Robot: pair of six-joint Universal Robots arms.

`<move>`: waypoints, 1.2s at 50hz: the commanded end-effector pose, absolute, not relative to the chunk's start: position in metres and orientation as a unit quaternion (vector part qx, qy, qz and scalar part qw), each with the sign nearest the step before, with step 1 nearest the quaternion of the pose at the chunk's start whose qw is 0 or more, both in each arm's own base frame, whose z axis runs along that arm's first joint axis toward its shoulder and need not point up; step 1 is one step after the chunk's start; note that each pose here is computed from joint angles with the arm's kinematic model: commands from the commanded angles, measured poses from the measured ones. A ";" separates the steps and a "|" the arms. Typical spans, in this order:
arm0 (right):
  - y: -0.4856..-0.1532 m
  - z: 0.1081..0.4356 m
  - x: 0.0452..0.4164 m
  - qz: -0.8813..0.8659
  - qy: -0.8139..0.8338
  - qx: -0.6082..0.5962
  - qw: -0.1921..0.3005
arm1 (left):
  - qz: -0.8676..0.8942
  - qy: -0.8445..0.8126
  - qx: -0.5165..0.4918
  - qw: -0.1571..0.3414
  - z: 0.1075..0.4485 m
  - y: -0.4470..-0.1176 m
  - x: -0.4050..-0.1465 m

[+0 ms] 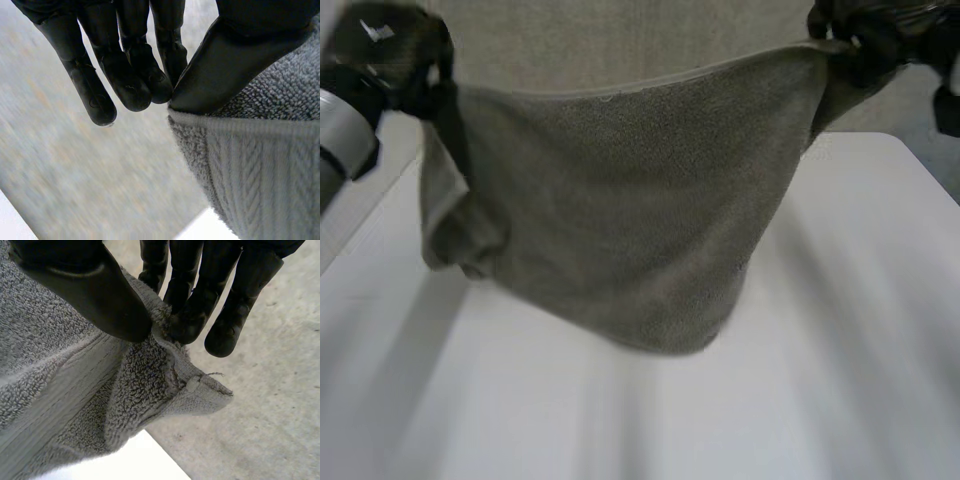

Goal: Fold the towel.

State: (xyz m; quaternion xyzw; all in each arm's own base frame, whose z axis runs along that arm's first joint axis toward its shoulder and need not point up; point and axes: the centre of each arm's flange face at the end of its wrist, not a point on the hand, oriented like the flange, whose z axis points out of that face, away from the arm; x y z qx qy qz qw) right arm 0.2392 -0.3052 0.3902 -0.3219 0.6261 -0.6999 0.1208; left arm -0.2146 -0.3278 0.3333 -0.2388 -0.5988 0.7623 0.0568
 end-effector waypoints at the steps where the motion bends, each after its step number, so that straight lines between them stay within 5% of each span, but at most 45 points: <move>1: -0.348 0.373 0.265 -0.710 0.615 -0.335 0.079 | 0.724 -0.642 -0.244 0.063 0.288 -0.375 -0.223; 8: -0.390 0.372 0.290 -0.775 0.544 -0.317 0.045 | 0.751 -0.614 -0.235 0.055 0.298 -0.415 -0.227; 11: -0.394 0.381 0.297 -0.803 0.512 -0.302 0.038 | 0.788 -0.575 -0.216 0.040 0.328 -0.429 -0.226; 16: -0.370 0.441 0.310 -0.885 0.409 -0.221 0.026 | 0.857 -0.488 -0.162 0.014 0.406 -0.423 -0.218; 22: -0.364 0.447 0.307 -0.881 0.415 -0.226 0.026 | 0.890 -0.433 -0.145 0.013 0.440 -0.409 -0.214; 28: -0.364 0.382 0.316 -0.787 0.529 -0.314 0.054 | 0.852 -0.494 -0.172 0.028 0.390 -0.408 -0.218; 35: -0.344 0.276 0.309 -0.590 0.689 -0.418 0.051 | 0.733 -0.631 -0.241 0.082 0.265 -0.387 -0.225; 38: -0.328 0.237 0.298 -0.503 0.736 -0.450 0.054 | 0.709 -0.653 -0.252 0.090 0.243 -0.378 -0.225; 43: -0.313 0.206 0.279 -0.449 0.762 -0.463 0.056 | 0.629 -0.718 -0.285 0.087 0.180 -0.344 -0.209; 60: -0.309 0.166 0.246 -0.489 0.760 -0.426 0.045 | 0.631 -0.701 -0.329 0.049 0.150 -0.330 -0.206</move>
